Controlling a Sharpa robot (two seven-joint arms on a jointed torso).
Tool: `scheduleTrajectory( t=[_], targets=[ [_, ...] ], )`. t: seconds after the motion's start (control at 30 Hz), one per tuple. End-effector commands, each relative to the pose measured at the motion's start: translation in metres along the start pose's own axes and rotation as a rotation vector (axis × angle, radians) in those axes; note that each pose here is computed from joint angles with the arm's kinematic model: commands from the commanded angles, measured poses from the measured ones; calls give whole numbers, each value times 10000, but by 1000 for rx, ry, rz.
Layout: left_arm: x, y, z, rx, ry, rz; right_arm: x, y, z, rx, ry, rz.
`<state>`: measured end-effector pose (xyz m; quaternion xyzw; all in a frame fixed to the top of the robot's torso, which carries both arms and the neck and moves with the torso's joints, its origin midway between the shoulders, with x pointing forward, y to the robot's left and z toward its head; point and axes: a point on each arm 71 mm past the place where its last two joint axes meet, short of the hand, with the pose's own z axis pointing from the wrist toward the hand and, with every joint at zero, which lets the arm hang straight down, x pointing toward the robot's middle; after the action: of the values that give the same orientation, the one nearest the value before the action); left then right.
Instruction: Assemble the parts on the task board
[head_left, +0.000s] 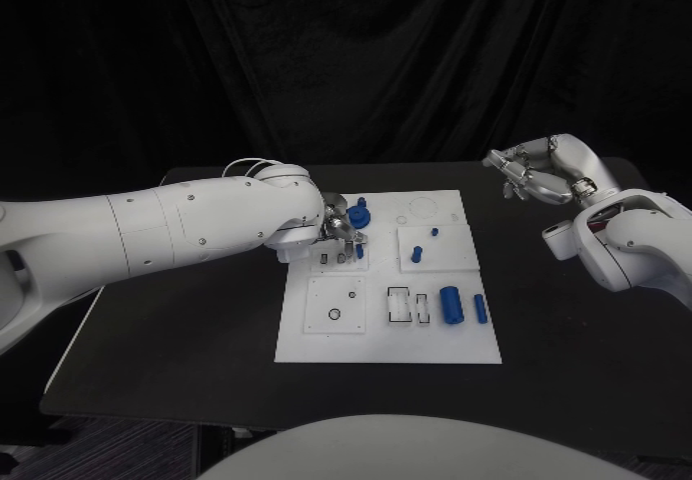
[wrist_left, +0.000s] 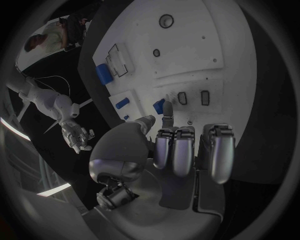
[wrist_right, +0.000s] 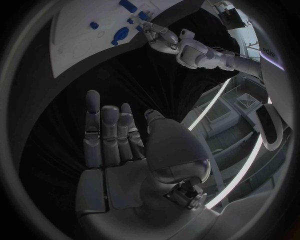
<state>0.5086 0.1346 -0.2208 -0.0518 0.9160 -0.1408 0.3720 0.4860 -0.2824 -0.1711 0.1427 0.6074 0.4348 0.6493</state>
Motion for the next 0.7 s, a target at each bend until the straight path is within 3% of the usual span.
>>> scheduleTrajectory(
  t=[0.03,0.7],
  targets=[
    [11,-10,10,12,6,8,17,-19,-4,17,15,1],
    [16,-20,33,16,18,16,37,-27,0,30,31,7]
  ],
)
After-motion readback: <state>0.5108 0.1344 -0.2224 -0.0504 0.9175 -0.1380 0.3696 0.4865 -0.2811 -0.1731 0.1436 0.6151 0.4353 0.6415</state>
